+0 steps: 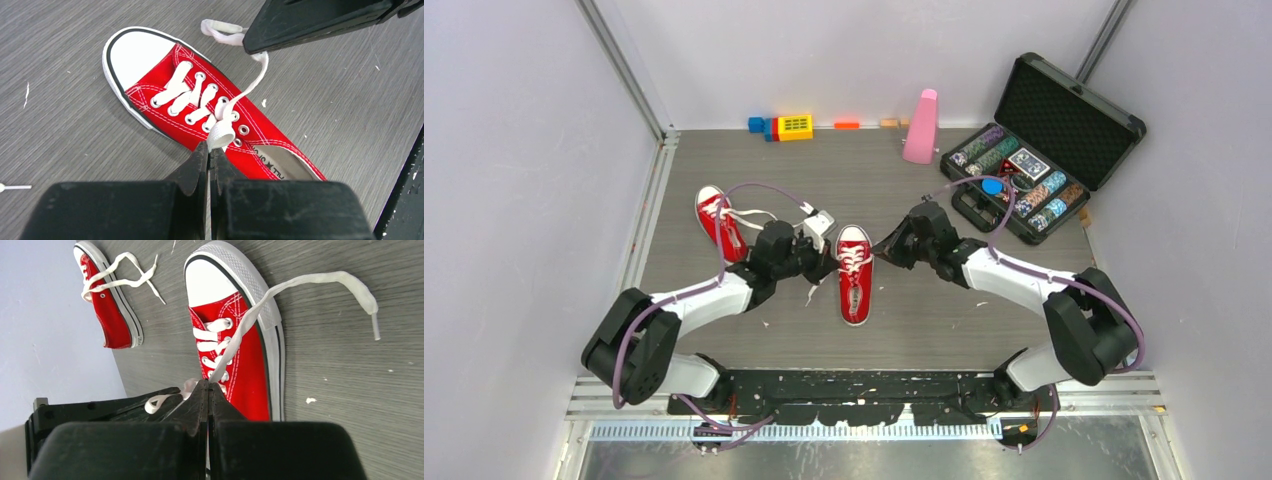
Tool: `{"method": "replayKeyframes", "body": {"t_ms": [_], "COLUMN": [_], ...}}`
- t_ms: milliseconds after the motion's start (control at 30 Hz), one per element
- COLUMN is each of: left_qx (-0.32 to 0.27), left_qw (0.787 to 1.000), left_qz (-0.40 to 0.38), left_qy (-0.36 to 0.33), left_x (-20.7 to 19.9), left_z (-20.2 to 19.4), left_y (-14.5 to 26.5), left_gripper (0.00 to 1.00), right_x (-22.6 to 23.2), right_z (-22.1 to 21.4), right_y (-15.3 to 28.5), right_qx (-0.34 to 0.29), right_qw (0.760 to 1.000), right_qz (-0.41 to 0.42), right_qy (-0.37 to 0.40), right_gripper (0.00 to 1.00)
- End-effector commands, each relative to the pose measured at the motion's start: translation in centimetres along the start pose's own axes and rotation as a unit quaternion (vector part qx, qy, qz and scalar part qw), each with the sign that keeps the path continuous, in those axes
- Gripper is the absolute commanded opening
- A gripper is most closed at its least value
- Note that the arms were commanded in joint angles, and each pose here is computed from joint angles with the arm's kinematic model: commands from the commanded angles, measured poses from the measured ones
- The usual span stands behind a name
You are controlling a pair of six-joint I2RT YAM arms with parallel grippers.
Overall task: Tie the shoes
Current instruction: Wrap the shoelace around the shoelace.
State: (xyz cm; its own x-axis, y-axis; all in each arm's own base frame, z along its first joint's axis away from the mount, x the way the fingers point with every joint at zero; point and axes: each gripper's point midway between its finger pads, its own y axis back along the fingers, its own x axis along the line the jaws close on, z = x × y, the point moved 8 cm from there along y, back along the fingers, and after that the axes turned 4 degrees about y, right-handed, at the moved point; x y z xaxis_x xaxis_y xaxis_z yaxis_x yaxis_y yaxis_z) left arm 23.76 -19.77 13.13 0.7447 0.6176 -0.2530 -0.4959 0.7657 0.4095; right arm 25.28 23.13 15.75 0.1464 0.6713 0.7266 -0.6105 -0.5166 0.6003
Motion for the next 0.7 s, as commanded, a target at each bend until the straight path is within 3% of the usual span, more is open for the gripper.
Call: {"method": "replayKeyframes", "body": {"t_ms": [0,167,267,467,667], "left_qx": [0.010,0.036,0.053,0.057,0.062], "left_qw": [0.999,0.998,0.997,0.996,0.995], "left_qz": [0.023,0.044,0.053,0.050,0.032], "left_qy": [-0.027,-0.020,-0.027,-0.057,-0.069], "left_x": [0.1,0.2,0.0,-0.7,-1.3], "left_z": [1.5,1.2,1.0,2.3,4.0], "left_y": [0.5,0.4,0.3,0.1,-0.1], "left_gripper": [0.00,0.00,0.00,0.00,0.00], "right_x": [0.0,-1.6,-1.8,0.1,2.6], "right_z": [0.5,1.2,1.3,1.0,1.2], "right_y": [1.9,3.1,3.0,2.1,1.7], "right_qx": [0.025,-0.014,-0.007,0.046,0.058], "right_qw": [0.998,0.995,0.994,0.990,0.978], "right_qz": [0.027,-0.042,-0.043,0.027,0.131], "right_qy": [0.058,0.088,0.104,0.134,0.152], "right_gripper": [0.00,0.00,0.00,0.00,0.00]}}
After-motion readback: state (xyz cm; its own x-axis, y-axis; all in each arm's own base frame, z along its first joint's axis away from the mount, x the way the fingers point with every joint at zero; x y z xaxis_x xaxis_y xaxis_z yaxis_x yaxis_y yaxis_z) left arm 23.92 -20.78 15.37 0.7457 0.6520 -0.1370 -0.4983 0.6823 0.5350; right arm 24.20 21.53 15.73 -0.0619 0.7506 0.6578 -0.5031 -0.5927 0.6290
